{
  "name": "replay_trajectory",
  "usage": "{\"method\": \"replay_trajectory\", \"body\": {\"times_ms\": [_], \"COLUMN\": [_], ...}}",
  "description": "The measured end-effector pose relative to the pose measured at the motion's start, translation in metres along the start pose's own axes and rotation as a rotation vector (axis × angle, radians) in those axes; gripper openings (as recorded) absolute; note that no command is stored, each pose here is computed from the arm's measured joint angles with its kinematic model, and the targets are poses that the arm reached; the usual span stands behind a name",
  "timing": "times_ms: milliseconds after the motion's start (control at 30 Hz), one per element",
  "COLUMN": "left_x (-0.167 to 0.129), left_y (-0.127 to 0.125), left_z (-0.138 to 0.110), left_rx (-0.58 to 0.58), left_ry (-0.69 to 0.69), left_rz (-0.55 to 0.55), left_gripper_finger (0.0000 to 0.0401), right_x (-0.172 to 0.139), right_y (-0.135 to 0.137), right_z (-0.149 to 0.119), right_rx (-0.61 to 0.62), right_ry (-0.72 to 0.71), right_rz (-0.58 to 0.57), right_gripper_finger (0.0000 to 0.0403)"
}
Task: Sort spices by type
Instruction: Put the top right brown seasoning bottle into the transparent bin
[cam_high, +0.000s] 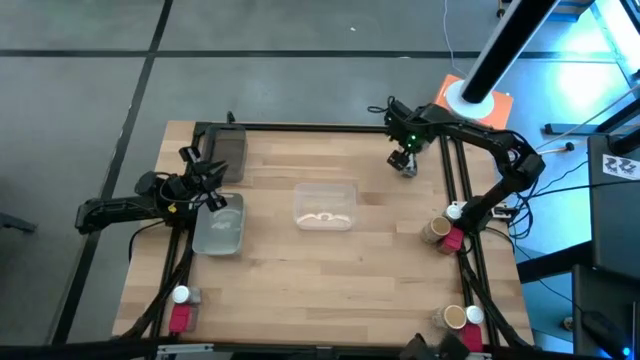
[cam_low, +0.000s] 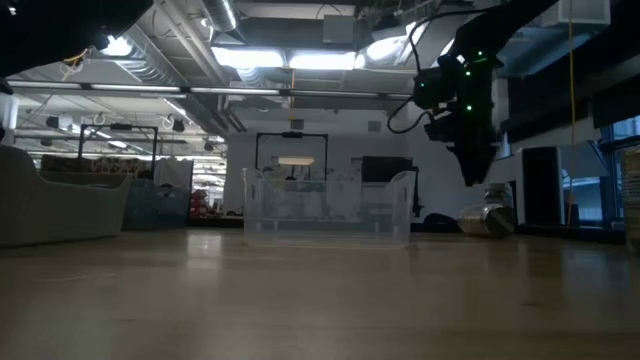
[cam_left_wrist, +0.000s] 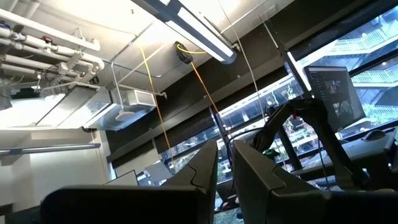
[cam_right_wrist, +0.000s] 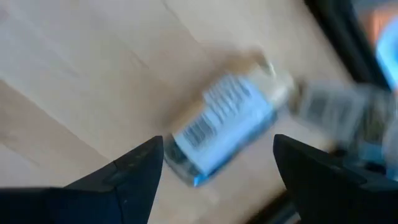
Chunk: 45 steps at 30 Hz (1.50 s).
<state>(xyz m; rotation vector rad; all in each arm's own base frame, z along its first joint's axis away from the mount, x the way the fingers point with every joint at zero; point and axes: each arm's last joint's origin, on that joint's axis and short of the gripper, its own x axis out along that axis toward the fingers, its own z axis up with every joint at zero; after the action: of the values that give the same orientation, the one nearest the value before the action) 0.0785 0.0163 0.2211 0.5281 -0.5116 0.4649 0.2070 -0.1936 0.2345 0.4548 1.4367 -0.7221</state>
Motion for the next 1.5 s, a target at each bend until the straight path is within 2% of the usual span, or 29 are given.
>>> {"method": "replay_trajectory", "body": {"times_ms": [100, 233, 533, 900, 1500], "left_x": [0.0, 0.0, 0.0, 0.0, 0.0], "left_y": [0.0, 0.0, 0.0, 0.0, 0.0], "left_z": [0.0, 0.0, 0.0, 0.001, 0.001], "left_rx": [0.0, -0.016, -0.028, -0.032, -0.035], "left_ry": [0.0, 0.0, -0.003, -0.006, -0.006], "left_rz": [0.0, 0.0, 0.002, 0.004, 0.003], "left_gripper_finger": [0.004, 0.004, 0.004, 0.004, 0.004], "right_x": [0.003, 0.017, 0.047, 0.077, 0.079], "right_y": [0.0, 0.001, 0.002, 0.006, 0.007], "right_z": [-0.004, -0.007, -0.015, -0.029, -0.026], "right_rx": [0.132, 0.209, 0.278, 0.294, 0.262], "right_ry": [0.029, 0.015, -0.026, -0.075, -0.11], "right_rz": [-0.005, -0.014, -0.043, -0.067, -0.052], "right_gripper_finger": [0.0301, 0.0301, 0.0301, 0.0301, 0.0301]}}
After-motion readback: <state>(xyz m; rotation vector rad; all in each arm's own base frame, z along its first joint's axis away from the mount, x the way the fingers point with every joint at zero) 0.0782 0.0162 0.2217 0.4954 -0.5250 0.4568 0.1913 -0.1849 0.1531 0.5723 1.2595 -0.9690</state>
